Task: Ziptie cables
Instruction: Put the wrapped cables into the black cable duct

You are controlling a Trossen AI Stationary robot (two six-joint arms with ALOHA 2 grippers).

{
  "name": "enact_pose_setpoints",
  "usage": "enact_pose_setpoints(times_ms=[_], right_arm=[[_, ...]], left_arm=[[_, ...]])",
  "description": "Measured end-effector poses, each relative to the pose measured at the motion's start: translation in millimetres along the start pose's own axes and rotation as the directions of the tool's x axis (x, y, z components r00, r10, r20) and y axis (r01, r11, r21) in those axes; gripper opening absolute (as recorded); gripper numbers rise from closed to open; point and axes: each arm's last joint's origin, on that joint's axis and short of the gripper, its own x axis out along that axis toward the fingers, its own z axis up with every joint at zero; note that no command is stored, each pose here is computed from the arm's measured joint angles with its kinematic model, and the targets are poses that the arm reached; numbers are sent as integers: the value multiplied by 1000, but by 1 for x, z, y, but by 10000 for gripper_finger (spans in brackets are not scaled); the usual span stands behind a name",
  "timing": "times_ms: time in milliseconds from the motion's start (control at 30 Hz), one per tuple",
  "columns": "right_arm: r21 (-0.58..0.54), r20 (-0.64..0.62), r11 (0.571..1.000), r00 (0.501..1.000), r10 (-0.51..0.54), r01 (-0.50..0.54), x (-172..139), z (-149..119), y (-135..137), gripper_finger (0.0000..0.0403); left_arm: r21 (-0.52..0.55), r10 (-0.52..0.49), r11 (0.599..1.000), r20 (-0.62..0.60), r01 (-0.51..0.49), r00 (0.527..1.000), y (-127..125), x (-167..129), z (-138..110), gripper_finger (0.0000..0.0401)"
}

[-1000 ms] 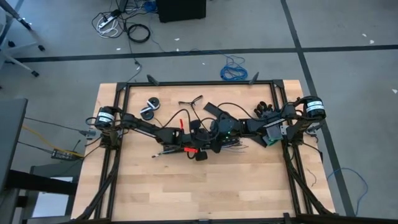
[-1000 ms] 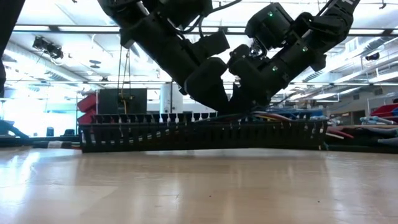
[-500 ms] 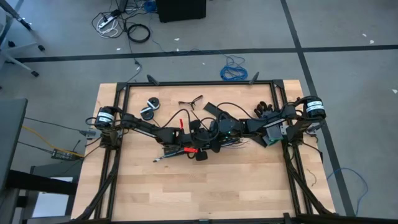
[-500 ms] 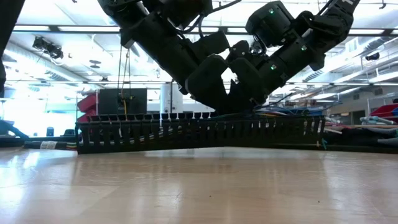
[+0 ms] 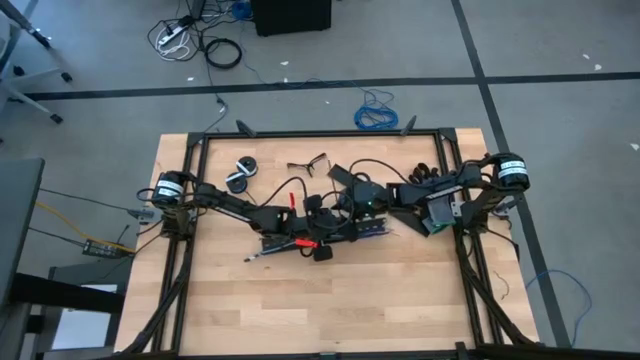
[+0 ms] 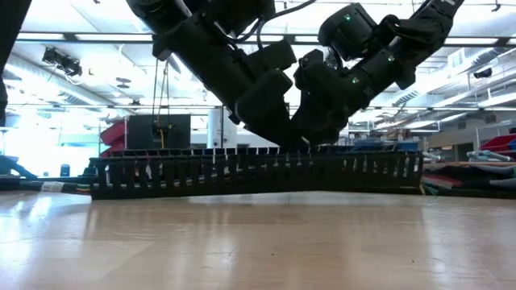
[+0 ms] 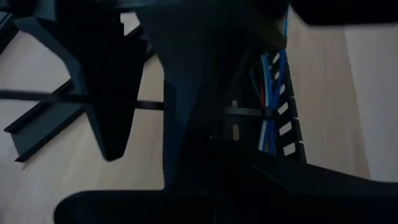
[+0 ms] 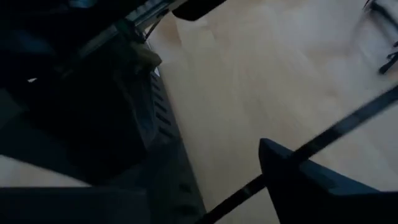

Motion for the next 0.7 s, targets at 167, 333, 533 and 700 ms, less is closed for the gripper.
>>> enact_pose_setpoints(times_ms=[167, 333, 533, 700], right_arm=[[34, -26, 998, 998, 60, -59, 0, -1, -1, 219], [25, -30, 997, 997, 69, -68, -3, 1, -1, 216], [24, -117, 991, 984, 132, -130, -9, -3, 2, 216], [11, -123, 996, 988, 93, -92, -9, -5, 0, 216]], left_arm=[[7, 1, 1000, -20, -1, 1000, 0, 0, -2, 0], [19, 12, 1000, -51, -11, 999, 1, 0, -5, 0], [30, 96, 995, -86, -94, 992, 9, 2, -10, 0], [3, 72, 997, -90, -72, 993, 11, 3, -9, 0]])
